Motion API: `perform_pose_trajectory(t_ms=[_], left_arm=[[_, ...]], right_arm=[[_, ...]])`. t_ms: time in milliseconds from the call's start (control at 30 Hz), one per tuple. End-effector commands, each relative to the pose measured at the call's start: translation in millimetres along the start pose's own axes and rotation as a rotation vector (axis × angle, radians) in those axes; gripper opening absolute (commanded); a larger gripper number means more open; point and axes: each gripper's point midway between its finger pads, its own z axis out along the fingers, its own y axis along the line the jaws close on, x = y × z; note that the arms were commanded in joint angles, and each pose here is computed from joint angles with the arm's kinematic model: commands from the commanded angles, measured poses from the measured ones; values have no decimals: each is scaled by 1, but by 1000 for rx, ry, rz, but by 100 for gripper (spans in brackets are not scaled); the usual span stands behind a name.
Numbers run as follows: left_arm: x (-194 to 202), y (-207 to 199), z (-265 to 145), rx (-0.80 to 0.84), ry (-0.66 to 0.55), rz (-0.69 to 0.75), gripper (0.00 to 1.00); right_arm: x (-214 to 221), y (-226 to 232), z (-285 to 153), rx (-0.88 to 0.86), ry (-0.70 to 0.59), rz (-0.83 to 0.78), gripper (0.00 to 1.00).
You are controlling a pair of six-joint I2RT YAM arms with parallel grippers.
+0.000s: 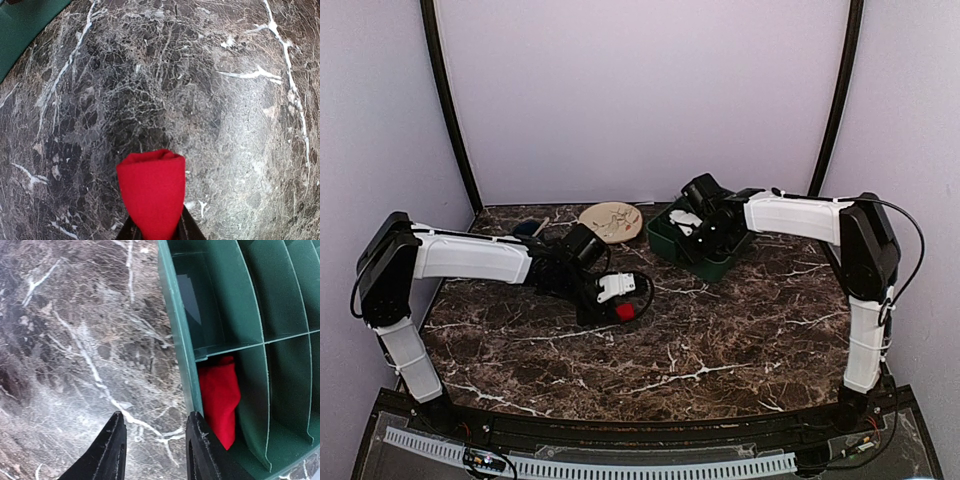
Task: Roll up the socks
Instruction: Pick up the sock from the center of the board, then move the storage box to the center of the board.
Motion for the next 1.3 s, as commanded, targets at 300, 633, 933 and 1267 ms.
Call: perform_pose_trajectory(t_ms=[300,633,933,1267], left_arm=[[-11,11,-14,-23,-26,8,21],[-12,16,-16,-30,-25,6,21],[-18,33,-22,-55,-32,8,21],[-32,67,-34,-132,-38,42,21]], right_arm=[[-17,-29,-15,118,-49,-36,44],[-6,-36,4,83,6,-35,38],[17,-29,23,-15,74,-57,18],[32,-11,15,-109,72,-84,4]])
